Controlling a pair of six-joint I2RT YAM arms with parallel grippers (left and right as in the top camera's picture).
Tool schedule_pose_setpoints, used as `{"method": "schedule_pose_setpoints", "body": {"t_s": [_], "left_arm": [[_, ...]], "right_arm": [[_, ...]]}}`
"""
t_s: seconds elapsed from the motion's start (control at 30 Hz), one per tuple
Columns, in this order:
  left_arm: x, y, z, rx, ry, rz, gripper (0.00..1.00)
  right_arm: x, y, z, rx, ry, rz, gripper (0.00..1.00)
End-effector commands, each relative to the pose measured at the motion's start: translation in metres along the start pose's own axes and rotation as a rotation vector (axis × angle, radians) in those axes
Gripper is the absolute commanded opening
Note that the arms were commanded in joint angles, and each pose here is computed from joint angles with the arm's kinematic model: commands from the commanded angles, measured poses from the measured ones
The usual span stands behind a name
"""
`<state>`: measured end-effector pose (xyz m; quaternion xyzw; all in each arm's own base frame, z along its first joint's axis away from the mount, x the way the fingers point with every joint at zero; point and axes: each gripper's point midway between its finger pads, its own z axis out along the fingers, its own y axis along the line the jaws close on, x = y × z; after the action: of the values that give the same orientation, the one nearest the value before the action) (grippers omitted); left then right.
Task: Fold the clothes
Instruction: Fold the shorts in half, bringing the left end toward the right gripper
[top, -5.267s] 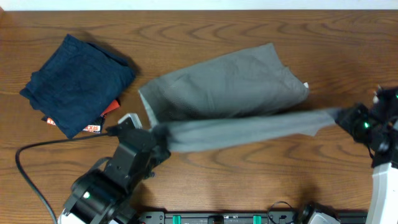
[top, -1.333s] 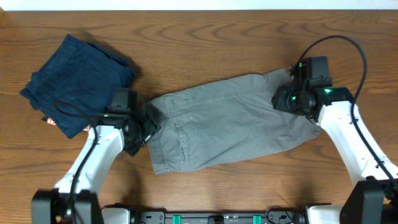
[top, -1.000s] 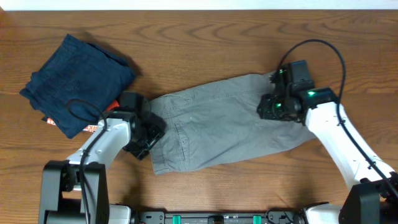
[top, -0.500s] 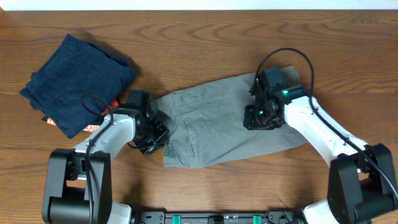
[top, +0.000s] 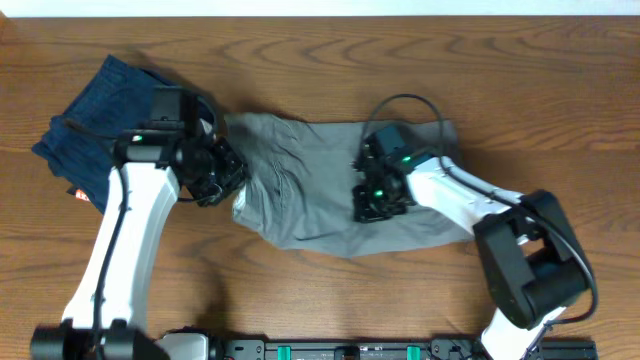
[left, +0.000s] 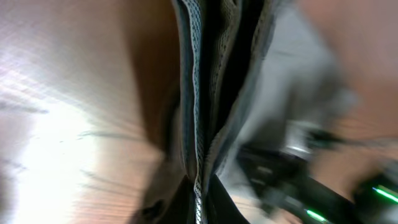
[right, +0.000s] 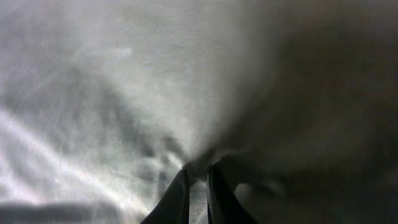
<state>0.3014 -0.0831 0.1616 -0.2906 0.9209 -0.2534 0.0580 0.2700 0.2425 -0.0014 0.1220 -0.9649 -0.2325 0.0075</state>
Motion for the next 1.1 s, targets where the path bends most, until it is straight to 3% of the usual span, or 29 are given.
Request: {"method": "schedule_pose_setpoints", "body": {"t_s": [0.0, 0.23, 0.4, 0.6, 0.77, 0.9, 1.07], "left_arm": [[0.010, -0.031, -0.026, 0.145, -0.003, 0.073, 0.06], [0.026, -0.069, -0.051, 0.337, 0.000, 0.169, 0.06], [0.035, -0.086, -0.052, 0.386, 0.015, 0.230, 0.06], [0.040, -0.087, -0.045, 0.357, 0.007, 0.263, 0.06], [0.050, -0.093, -0.039, 0.346, 0.017, 0.301, 0.06], [0.054, -0.098, -0.033, 0.326, -0.001, 0.340, 0.06], [0.065, -0.103, -0.019, 0.284, 0.010, 0.328, 0.06]], "right_arm": [[0.021, 0.032, 0.035, -0.095, 0.089, -0.022, 0.11], [0.006, 0.086, 0.051, -0.181, -0.016, -0.181, 0.16], [-0.020, 0.086, 0.032, -0.138, -0.090, -0.183, 0.20], [-0.053, 0.027, -0.051, 0.110, -0.189, -0.097, 0.26], [-0.032, -0.063, -0.104, 0.379, -0.144, 0.089, 0.25], [0.005, -0.112, -0.105, 0.462, -0.032, 0.210, 0.23], [0.042, -0.138, -0.078, 0.475, 0.036, 0.259, 0.24]]}}
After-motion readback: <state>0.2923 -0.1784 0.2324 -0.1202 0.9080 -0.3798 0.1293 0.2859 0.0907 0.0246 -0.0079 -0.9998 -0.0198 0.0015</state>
